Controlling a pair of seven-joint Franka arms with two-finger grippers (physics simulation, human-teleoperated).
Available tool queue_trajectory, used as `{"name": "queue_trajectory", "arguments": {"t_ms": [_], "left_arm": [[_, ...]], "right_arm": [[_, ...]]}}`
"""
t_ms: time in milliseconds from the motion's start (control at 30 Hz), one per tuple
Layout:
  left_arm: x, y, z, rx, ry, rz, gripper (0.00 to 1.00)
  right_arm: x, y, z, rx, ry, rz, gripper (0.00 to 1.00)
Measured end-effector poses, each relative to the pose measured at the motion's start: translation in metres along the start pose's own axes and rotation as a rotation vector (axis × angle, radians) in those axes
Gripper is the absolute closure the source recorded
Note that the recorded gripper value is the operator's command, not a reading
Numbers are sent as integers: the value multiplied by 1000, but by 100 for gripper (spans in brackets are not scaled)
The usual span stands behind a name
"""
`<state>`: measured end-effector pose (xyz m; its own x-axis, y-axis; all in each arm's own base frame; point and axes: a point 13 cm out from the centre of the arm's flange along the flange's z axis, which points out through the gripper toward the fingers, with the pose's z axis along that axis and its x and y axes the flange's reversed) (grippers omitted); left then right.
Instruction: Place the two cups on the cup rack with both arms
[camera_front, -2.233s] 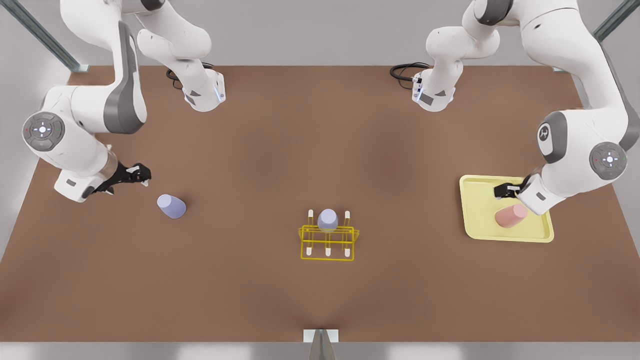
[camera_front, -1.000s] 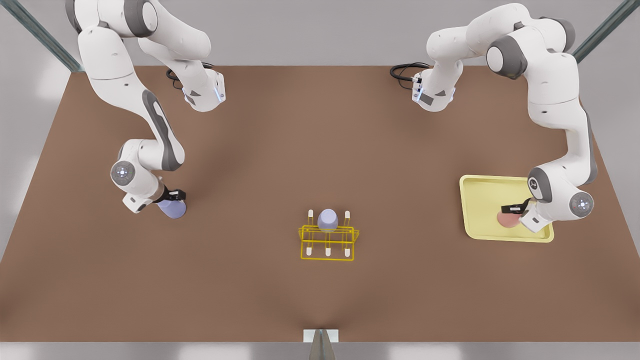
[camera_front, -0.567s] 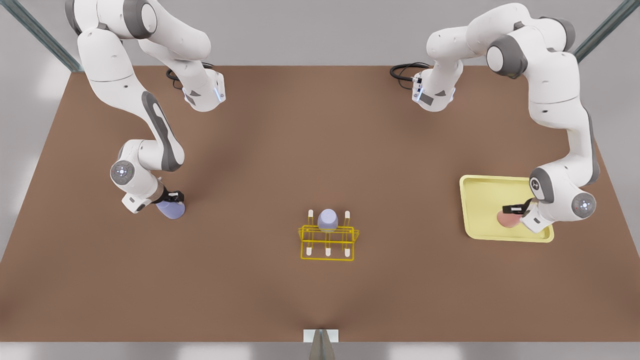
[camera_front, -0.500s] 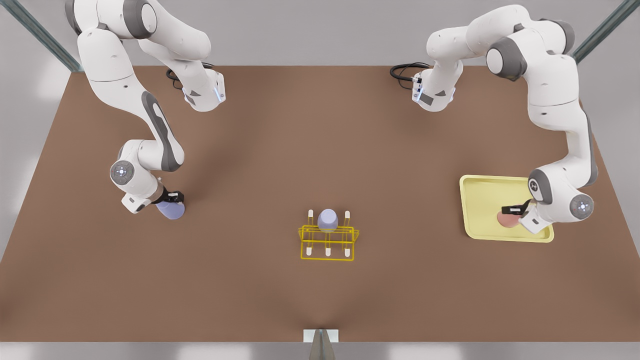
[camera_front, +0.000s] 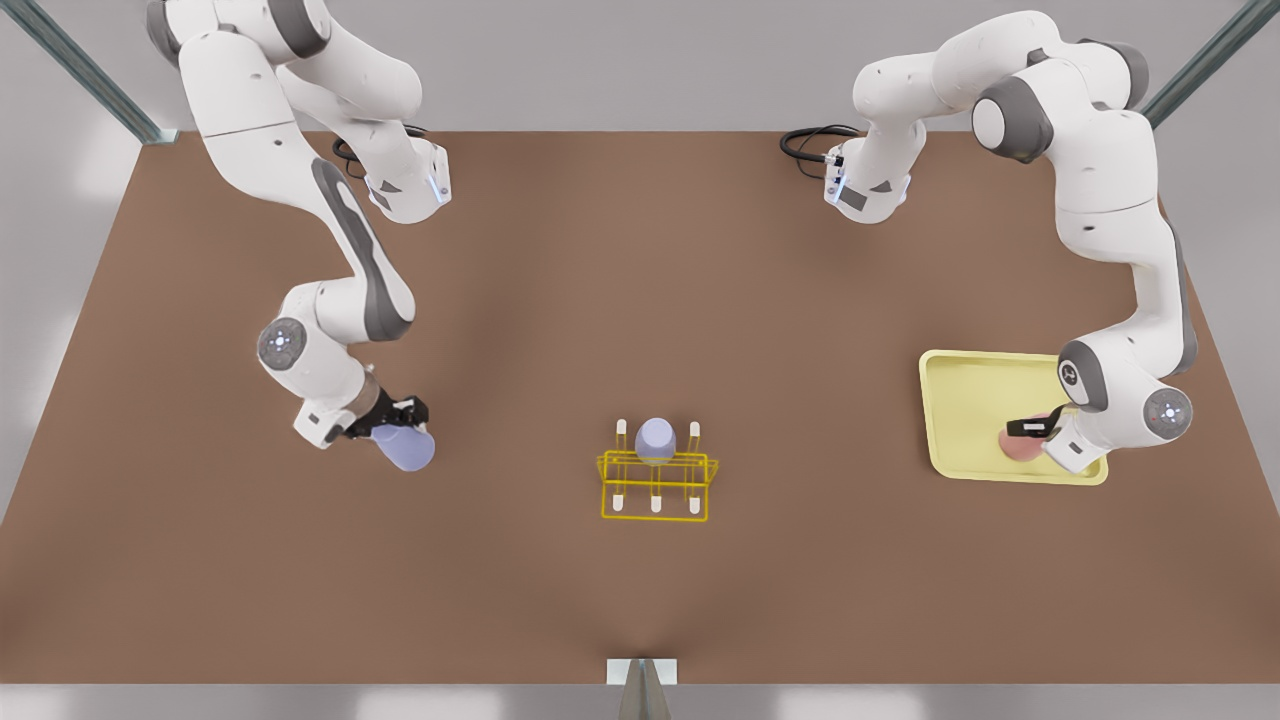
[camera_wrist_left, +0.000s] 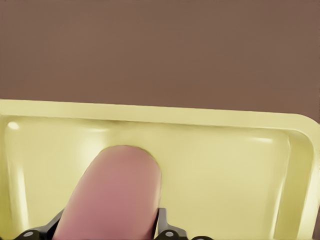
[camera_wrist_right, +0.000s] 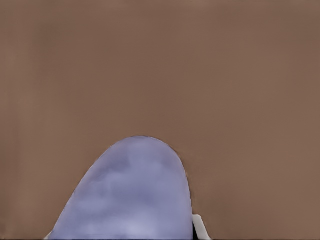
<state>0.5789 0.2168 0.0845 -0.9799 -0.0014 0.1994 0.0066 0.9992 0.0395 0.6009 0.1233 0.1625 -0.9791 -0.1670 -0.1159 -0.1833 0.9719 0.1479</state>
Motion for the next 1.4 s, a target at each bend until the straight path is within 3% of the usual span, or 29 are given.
{"name": "queue_trajectory", "arguments": {"t_ms": [267,500,633,800,1200,1300,1400], "left_arm": [[-2,-72,-90,102,-25,8,22],[-120,-407,-177,284,-203,250,21],[-130,-544,-211,417,-309,227,21],[-136,-577,-225,479,-345,92,21],[-97,-615,-172,435,-157,-64,18],[-89,-615,-167,402,-128,-86,13],[-81,-616,-161,376,-98,-109,0]], "right_arm": [[-56,94,-15,-242,-59,135,19],[-152,131,-56,-379,-153,141,19],[-194,163,-50,-453,-156,108,19],[-210,201,-26,-531,-111,79,19],[-181,260,6,-589,3,59,19],[-175,275,12,-616,22,60,19],[-173,281,17,-630,30,64,18]]}}
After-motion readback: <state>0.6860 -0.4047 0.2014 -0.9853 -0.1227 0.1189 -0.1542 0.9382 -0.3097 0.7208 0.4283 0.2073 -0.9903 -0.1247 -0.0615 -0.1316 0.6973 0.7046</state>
